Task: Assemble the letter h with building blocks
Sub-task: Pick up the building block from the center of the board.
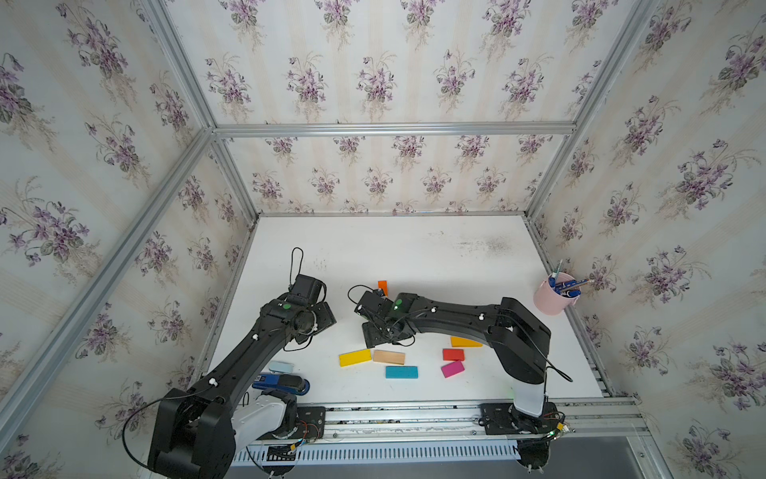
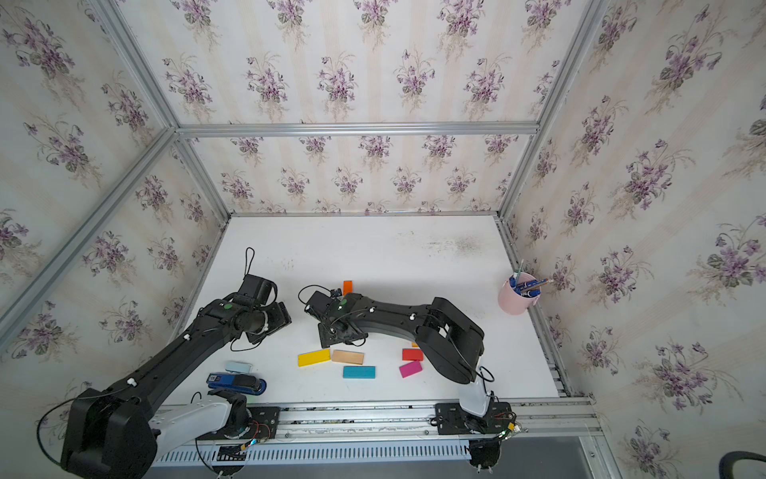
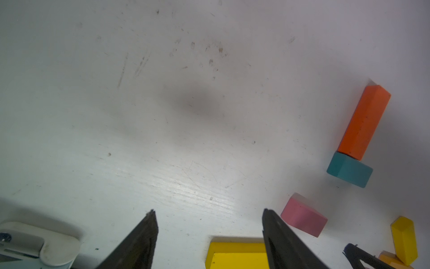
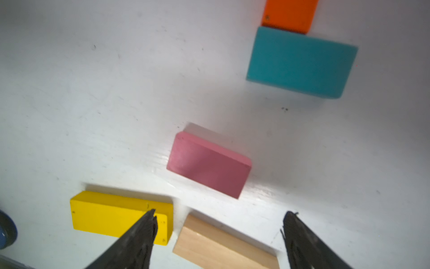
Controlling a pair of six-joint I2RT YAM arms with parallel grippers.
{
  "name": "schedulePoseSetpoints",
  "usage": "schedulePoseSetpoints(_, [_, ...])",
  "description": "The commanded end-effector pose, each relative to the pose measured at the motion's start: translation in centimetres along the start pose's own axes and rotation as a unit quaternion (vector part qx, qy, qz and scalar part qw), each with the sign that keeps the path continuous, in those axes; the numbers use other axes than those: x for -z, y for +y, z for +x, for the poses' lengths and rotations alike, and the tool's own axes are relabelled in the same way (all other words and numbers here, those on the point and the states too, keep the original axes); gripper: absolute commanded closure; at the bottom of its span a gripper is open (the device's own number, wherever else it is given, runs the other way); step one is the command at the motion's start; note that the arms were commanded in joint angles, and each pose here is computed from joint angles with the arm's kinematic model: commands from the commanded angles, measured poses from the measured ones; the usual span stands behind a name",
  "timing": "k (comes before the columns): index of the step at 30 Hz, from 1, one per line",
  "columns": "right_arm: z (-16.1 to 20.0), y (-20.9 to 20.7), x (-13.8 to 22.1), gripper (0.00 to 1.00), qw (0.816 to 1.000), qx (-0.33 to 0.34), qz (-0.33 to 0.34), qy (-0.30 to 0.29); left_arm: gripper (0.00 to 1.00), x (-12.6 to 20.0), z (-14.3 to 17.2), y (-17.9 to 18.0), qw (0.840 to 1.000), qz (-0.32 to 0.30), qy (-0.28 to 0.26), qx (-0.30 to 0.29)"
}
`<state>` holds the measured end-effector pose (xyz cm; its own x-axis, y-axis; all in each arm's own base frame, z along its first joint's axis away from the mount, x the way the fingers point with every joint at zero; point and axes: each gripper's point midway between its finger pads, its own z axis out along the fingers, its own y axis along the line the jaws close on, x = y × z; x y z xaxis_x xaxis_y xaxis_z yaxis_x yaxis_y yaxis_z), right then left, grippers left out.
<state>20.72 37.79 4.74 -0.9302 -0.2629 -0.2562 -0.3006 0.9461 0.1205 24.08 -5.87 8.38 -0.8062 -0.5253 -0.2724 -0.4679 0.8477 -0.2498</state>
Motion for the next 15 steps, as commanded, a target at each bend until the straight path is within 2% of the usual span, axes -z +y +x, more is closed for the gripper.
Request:
schedulePoseSetpoints(1, [-0.5, -0.2, -1.2, 0.13, 0.999, -0.019, 0.036, 0.011, 0.26, 0.4, -0.4, -0.1, 1.0, 0.0, -0.007, -0.001])
schedulePoseSetpoints(7, [-1.0, -0.6, -2.7, 0.14, 0.996, -0.051, 0.07, 0.018, 0.26, 0.3, -0.4, 0.0, 1.0, -0.004, -0.007, -0.004])
schedulePoseSetpoints(15, [-0.1, -1.5, -3.4, 0.23, 0.995, -0.063, 0.079, 0.026, 0.26, 0.0, -0.4, -0.1, 1.0, -0.003, -0.006, -0.006])
